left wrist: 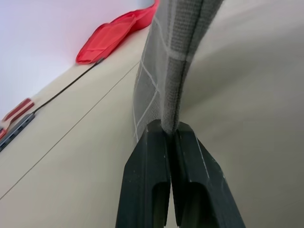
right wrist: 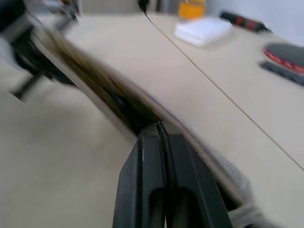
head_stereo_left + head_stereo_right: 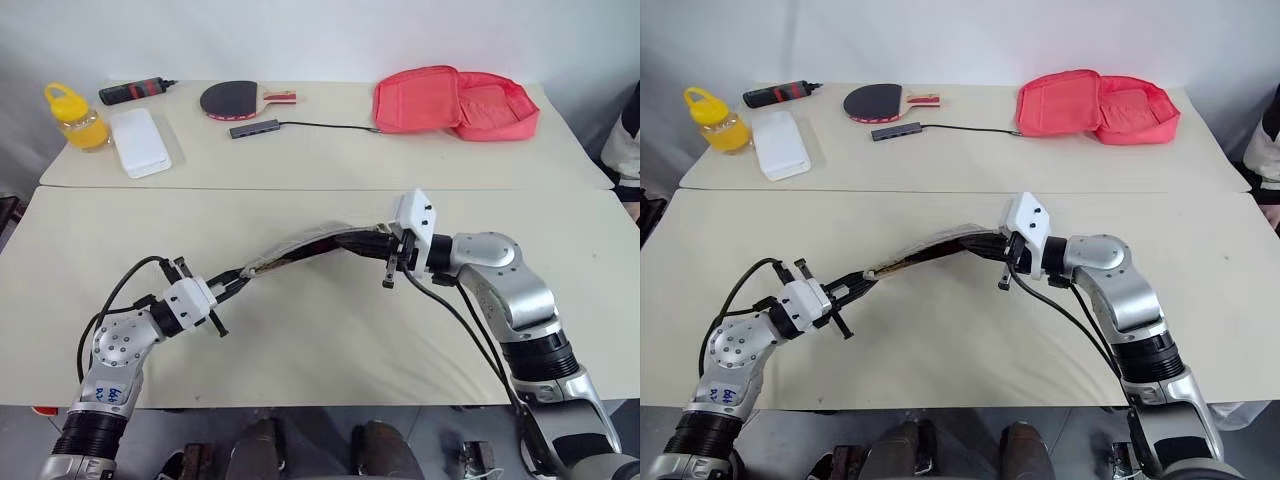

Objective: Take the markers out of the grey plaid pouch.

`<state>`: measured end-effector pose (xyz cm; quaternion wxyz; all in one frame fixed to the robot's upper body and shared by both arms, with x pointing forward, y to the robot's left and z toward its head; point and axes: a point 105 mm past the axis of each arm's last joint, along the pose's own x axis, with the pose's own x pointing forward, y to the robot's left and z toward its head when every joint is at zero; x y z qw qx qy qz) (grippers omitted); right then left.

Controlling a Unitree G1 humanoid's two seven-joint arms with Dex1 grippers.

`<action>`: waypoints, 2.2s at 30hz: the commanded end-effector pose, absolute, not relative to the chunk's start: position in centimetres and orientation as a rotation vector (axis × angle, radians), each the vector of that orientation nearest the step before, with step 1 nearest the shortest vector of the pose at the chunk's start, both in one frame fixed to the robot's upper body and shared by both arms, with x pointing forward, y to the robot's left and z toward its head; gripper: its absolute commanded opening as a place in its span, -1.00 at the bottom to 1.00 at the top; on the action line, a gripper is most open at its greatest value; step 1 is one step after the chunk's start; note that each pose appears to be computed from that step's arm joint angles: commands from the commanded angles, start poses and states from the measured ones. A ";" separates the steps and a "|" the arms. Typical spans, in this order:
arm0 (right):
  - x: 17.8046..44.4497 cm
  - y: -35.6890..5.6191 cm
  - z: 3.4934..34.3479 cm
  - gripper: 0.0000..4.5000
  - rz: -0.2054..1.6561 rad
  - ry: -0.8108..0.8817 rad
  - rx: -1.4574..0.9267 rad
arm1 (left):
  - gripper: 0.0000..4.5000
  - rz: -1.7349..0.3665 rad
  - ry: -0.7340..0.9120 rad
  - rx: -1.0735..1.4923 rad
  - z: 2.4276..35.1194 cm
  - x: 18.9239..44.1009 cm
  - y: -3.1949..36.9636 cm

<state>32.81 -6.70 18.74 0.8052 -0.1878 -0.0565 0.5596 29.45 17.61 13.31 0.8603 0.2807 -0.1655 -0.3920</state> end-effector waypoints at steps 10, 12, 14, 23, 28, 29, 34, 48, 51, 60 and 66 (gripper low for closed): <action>33.4 -5.0 18.1 -0.92 1.177 -0.251 -0.751 | -1.00 -0.895 -0.400 0.644 14.1 28.5 15.5; 33.4 -4.6 18.1 -0.75 1.188 -0.284 -0.834 | -1.00 -0.908 -0.405 0.640 14.2 28.5 15.0; 33.3 -4.0 18.0 -0.45 1.195 -0.299 -0.846 | -1.00 -0.914 -0.413 0.624 14.5 28.6 14.7; 32.8 -3.9 18.0 0.72 1.237 -0.287 -0.929 | -1.00 -0.915 -0.405 0.519 15.1 29.0 14.7; 32.7 -3.9 18.0 0.63 1.249 -0.278 -0.937 | -1.00 -0.928 -0.395 0.486 15.3 29.1 14.6; 32.7 -3.9 17.8 0.55 1.249 -0.276 -0.941 | -1.00 -0.939 -0.394 0.485 15.3 29.0 14.3; 33.2 -3.8 17.8 0.07 1.210 -0.299 -1.015 | -1.00 -0.974 -0.385 0.463 15.1 28.5 13.4; 34.9 -3.3 15.9 -0.01 1.169 -0.281 -1.189 | -1.00 -0.988 -0.389 0.453 14.9 27.9 12.4; 34.8 -3.5 16.0 -0.36 1.167 -0.283 -1.182 | -1.00 -0.982 -0.386 0.453 14.8 27.9 12.4; 33.7 -5.8 18.7 -0.78 1.189 -0.283 -1.136 | -1.00 -0.932 -0.363 0.483 14.4 28.5 13.6; 31.7 -6.0 21.0 -0.78 1.273 -0.317 -1.025 | -1.00 -0.904 -0.355 0.501 14.4 29.2 14.2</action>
